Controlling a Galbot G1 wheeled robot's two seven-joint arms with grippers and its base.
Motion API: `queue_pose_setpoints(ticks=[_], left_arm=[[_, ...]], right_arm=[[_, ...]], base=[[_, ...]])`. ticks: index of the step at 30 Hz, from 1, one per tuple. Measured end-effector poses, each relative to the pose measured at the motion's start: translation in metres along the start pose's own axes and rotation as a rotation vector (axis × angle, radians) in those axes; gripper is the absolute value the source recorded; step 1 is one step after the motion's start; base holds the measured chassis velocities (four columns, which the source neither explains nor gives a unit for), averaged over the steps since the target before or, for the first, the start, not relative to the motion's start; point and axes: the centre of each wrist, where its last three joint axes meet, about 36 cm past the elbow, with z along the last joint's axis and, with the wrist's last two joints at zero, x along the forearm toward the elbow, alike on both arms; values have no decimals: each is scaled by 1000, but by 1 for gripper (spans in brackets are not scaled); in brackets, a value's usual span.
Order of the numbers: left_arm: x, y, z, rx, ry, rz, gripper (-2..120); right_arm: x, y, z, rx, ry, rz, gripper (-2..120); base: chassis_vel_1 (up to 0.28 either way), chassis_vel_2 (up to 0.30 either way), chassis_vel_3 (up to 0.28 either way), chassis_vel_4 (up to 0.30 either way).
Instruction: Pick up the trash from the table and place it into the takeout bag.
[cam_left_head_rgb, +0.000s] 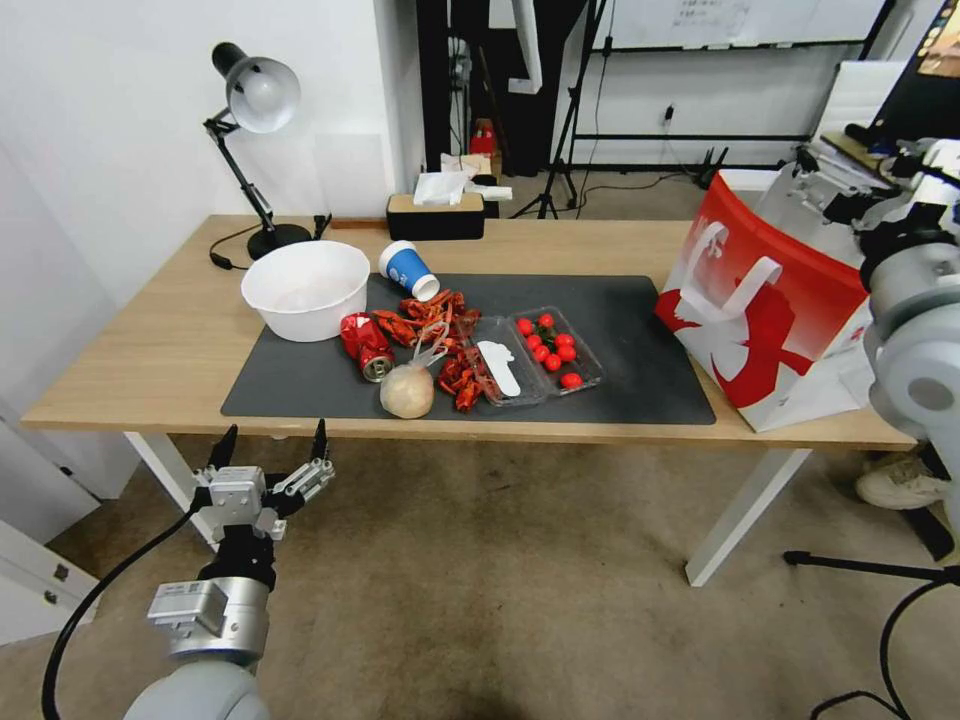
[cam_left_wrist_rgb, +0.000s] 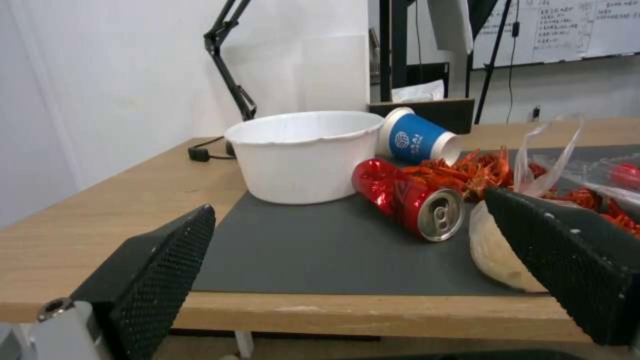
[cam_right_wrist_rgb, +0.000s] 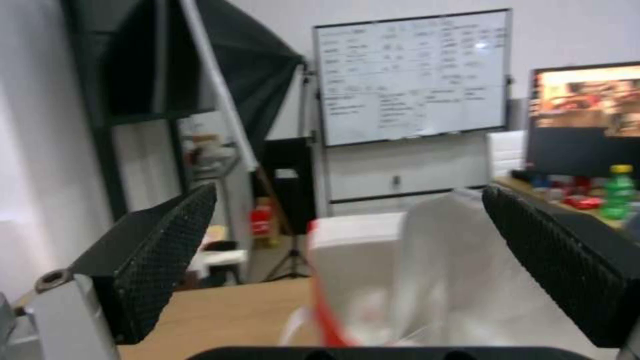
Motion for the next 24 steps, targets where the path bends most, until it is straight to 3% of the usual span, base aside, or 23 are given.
queue_pose_setpoints(ticks=[7, 17, 19, 24], left_arm=[[1, 1, -2, -1, -5, -2, 100], [3, 0, -2, 6, -14, -2, 100], [5, 1, -1, 5, -14, -2, 100], [6, 0, 0, 8, -13, 0, 100]], right_arm=[[52, 13, 52, -84, -30, -73, 100], [106, 22, 116, -83, -83, -84, 100], [124, 20, 146, -73, -92, -78, 100], [140, 6, 187, -21, -114, -61, 100]], base=[[0, 0, 0, 0], [0, 0, 0, 0], [0, 0, 0, 0], [0, 0, 0, 0]])
